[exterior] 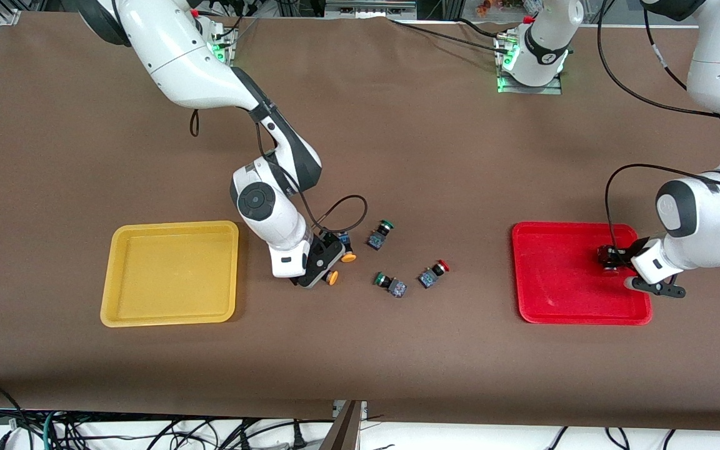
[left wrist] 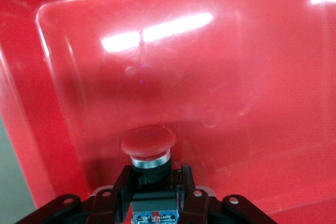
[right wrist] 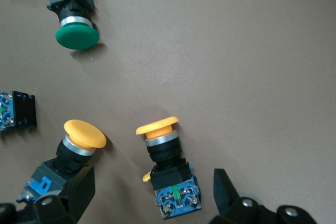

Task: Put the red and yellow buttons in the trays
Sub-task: 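Grasp a yellow button with the right gripper while the left gripper returns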

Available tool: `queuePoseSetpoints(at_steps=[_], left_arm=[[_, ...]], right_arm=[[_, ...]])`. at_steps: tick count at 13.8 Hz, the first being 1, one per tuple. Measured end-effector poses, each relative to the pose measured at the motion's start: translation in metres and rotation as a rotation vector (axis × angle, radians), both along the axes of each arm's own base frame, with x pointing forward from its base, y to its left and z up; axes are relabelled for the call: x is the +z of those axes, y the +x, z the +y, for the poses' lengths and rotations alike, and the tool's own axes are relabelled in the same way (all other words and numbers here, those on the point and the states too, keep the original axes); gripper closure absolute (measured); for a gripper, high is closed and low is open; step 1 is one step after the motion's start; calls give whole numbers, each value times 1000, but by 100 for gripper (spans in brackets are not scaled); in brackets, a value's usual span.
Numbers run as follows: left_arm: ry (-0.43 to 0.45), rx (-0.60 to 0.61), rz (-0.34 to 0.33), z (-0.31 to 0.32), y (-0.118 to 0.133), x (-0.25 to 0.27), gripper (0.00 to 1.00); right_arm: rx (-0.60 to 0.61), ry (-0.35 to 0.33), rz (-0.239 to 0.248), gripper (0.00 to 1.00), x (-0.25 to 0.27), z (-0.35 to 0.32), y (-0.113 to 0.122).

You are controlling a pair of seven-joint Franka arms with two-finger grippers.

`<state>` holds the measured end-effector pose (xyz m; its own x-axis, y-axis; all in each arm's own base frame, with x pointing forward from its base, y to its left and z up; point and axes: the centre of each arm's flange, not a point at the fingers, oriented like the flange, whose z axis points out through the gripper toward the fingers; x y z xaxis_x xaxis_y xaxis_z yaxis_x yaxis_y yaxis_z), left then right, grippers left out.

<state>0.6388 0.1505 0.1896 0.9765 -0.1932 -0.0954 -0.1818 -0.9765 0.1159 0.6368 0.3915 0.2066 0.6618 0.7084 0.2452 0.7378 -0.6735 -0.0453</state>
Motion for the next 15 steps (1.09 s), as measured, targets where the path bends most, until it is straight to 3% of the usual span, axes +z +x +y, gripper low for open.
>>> queuePoseSetpoints(at_steps=[3,6,9,11,12,15], left_arm=[[-1,-17,-15,9,-1,0,59],[-4,-33,-43,2,7,10,34],[-29,-84,-92,-34,23,34,3],[-49,-141,-123,-76,33,53,0],[-53,-169,-137,-96,37,61,0],[-55,-250,-172,-154,48,79,0]], right_arm=[[-8,-16,9,0,-12,-7,2],[-8,-20,15,0,-16,-9,1],[-13,-24,16,3,-17,-12,2],[-18,-27,22,19,-19,-13,0],[-24,-27,25,19,-20,-13,-1],[-32,-17,12,51,-21,-8,-3]])
